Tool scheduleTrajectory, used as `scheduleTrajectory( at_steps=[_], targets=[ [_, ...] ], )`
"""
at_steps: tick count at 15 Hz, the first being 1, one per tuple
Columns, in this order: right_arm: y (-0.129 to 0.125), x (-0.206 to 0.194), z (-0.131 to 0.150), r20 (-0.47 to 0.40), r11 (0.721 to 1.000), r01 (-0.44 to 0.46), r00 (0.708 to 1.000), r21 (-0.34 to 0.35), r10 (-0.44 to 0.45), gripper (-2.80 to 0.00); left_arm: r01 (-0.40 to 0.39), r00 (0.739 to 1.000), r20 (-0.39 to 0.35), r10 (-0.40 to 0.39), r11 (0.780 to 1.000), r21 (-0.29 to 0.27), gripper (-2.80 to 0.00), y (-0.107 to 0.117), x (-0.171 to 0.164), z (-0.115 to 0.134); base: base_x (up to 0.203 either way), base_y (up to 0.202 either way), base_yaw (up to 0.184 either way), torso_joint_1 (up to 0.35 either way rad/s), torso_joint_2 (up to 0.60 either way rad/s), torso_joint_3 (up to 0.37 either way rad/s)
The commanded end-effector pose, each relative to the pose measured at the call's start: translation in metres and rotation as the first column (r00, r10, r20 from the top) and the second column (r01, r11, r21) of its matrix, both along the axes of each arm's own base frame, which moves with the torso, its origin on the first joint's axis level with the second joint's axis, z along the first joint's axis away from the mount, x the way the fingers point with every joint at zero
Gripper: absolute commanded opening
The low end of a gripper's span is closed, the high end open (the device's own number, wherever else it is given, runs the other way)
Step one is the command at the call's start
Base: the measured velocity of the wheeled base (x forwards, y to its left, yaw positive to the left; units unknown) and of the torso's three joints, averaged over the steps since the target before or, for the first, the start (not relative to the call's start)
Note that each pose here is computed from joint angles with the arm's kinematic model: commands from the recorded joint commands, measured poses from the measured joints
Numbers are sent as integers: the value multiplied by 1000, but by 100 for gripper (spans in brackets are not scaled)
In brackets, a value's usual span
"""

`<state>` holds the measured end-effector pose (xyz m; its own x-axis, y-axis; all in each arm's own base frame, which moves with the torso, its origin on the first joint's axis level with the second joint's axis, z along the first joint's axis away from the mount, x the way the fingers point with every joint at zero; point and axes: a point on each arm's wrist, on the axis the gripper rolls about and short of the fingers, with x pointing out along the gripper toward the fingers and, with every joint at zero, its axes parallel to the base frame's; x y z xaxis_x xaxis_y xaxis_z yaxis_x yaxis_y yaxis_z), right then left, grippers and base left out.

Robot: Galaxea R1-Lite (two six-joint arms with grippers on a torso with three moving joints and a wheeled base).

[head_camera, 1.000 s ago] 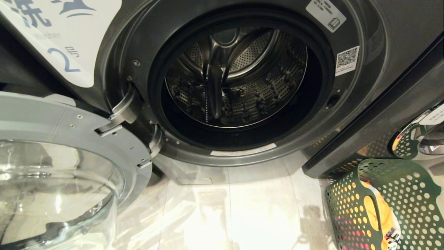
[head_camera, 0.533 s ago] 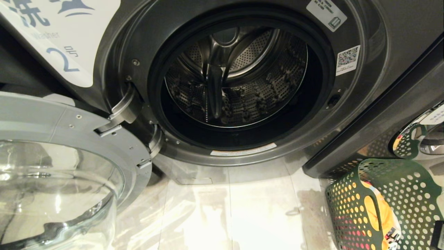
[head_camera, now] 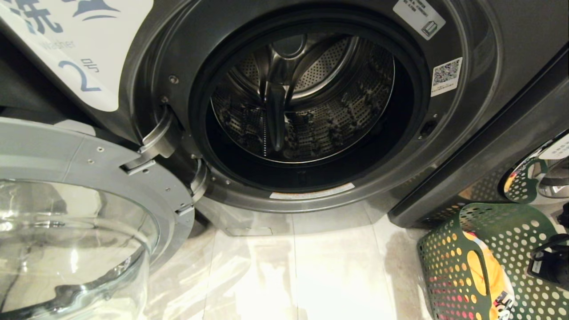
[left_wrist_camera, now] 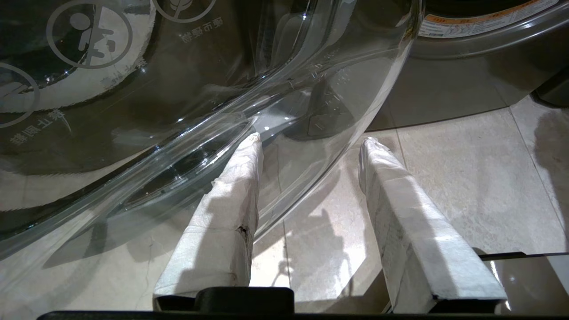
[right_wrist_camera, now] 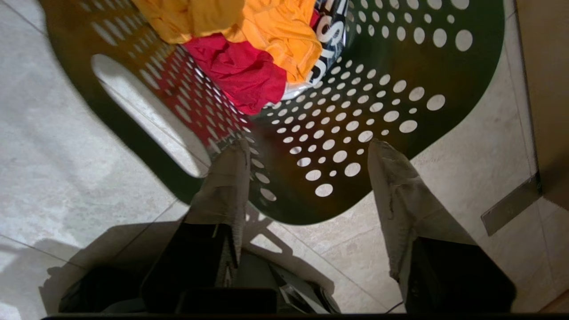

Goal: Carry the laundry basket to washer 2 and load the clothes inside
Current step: Place the clothes into the washing machine

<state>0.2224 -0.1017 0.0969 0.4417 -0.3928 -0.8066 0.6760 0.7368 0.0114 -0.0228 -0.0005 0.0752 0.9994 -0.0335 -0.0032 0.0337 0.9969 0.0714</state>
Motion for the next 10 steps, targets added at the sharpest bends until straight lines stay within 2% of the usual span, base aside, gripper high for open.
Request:
scheduleTrajectory(
  at_steps=[1, 3, 6, 8, 10],
  targets=[
    [-22, 5, -20, -56, 997, 55, 997, 49, -52, 0, 0, 1000, 0, 0, 1000, 1, -280, 0, 0, 0, 0, 0, 0, 0, 0, 0],
    [-44, -1, -30, -68, 991, 76, 995, 112, -69, 0, 0, 1000, 0, 0, 1000, 1, -280, 0, 0, 0, 0, 0, 0, 0, 0, 0],
    [-60, 0, -59, -135, 980, 60, 990, 192, -34, 0, 0, 1000, 0, 0, 1000, 1, -280, 0, 0, 0, 0, 0, 0, 0, 0, 0],
    [-69, 6, -76, -116, 965, 15, 993, 263, 16, 0, 0, 1000, 0, 0, 1000, 1, -280, 0, 0, 0, 0, 0, 0, 0, 0, 0],
    [-78, 13, -102, -126, 956, -41, 989, 291, 81, 0, 0, 1000, 0, 0, 1000, 1, -280, 0, 0, 0, 0, 0, 0, 0, 0, 0]
  ],
)
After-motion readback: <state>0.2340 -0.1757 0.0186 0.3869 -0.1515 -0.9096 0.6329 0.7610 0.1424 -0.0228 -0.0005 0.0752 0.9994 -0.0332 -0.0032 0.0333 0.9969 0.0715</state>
